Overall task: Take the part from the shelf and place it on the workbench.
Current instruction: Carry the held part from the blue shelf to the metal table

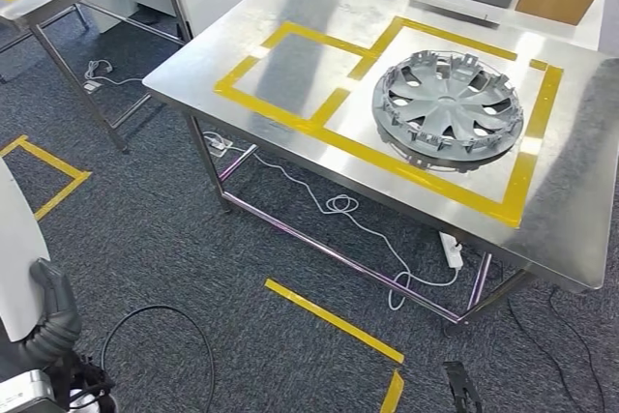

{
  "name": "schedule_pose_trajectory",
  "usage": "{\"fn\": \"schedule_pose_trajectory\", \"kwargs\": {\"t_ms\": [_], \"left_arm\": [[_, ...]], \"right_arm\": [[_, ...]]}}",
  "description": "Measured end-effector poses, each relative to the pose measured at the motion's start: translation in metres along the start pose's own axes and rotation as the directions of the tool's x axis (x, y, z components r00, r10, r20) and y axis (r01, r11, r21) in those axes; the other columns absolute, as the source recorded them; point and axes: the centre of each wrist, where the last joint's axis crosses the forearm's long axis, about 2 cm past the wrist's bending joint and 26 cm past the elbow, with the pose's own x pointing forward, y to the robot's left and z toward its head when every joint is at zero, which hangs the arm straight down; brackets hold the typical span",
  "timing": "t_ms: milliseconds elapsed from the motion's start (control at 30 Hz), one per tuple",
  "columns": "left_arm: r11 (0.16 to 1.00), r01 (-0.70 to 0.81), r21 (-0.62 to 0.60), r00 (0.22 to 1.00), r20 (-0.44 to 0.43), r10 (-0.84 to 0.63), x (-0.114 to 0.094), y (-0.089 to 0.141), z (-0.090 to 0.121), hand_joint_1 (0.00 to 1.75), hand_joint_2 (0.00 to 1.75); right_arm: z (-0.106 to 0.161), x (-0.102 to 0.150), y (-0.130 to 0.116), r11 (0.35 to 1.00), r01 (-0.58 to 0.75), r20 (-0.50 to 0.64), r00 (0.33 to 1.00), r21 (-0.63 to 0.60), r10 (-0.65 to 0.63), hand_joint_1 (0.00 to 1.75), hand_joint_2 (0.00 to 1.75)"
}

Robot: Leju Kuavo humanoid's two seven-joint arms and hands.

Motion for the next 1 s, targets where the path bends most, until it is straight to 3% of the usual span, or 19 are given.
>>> {"fn": "schedule_pose_trajectory", "kwargs": {"t_ms": [1000], "left_arm": [[1.0, 0.009, 0.005, 1.0, 0.005, -0.009, -0.0002, 0.0024, -0.0011, 1.75, 1.75]], "right_arm": [[-0.0004, 0.0024, 0.0003, 1.0, -0.003, 0.009, 1.0, -0.003, 0.003, 0.0, 1.75]]}}
